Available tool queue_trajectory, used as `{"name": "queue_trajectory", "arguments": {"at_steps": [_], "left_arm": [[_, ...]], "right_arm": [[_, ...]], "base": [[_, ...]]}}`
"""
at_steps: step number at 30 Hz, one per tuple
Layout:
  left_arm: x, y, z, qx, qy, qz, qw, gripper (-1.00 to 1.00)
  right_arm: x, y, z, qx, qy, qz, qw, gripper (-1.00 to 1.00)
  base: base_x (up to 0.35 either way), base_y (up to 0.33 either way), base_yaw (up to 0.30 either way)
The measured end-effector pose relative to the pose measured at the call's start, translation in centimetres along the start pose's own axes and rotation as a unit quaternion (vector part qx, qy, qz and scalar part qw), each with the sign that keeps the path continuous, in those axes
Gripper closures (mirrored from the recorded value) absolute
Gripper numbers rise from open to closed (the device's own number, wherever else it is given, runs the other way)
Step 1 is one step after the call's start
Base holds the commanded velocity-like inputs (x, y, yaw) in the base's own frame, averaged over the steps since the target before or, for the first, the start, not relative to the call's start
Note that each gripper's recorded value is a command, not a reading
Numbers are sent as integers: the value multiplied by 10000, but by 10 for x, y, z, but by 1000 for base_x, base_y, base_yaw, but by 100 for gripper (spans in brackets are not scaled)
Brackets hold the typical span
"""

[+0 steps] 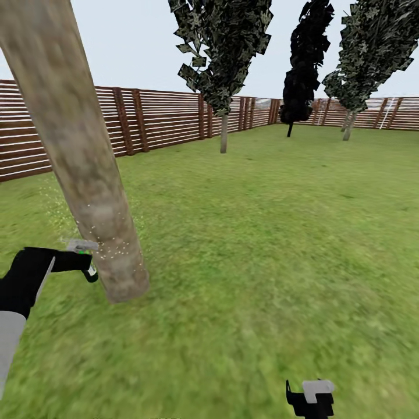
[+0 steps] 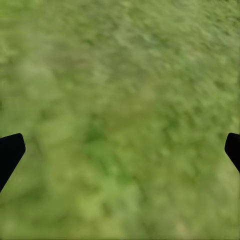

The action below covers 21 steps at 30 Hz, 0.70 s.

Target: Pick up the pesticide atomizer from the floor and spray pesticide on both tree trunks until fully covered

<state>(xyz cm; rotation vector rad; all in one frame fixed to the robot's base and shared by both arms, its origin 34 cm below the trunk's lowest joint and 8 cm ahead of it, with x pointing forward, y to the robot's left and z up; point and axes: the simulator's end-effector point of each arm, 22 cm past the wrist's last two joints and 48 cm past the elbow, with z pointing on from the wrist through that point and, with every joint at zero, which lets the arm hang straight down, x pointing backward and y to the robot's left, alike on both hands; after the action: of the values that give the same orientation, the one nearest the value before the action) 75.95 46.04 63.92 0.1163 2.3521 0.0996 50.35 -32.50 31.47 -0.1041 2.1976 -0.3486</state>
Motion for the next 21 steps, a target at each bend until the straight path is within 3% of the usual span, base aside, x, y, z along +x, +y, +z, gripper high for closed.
{"name": "queue_trajectory", "arguments": {"at_steps": [3, 10, 17, 21], "left_arm": [[7, 30, -11, -151, 93, 125, 9998, 100], [6, 30, -12, -155, 99, 159, 9997, 100], [10, 31, -12, -159, 125, 123, 9997, 100], [-3, 29, -18, -178, -31, 187, 9997, 100]], "right_arm": [[0, 0, 0, -1, 1, -2, 10000, -100], [0, 0, 0, 2, -4, 4, 10000, -100], [0, -1, 0, 7, 0, -3, 10000, -100], [0, -1, 0, 6, -1, -5, 10000, -100]], "base": [[0, 0, 4], [169, -19, 123], [22, -264, 1], [12, -274, 23]]}}
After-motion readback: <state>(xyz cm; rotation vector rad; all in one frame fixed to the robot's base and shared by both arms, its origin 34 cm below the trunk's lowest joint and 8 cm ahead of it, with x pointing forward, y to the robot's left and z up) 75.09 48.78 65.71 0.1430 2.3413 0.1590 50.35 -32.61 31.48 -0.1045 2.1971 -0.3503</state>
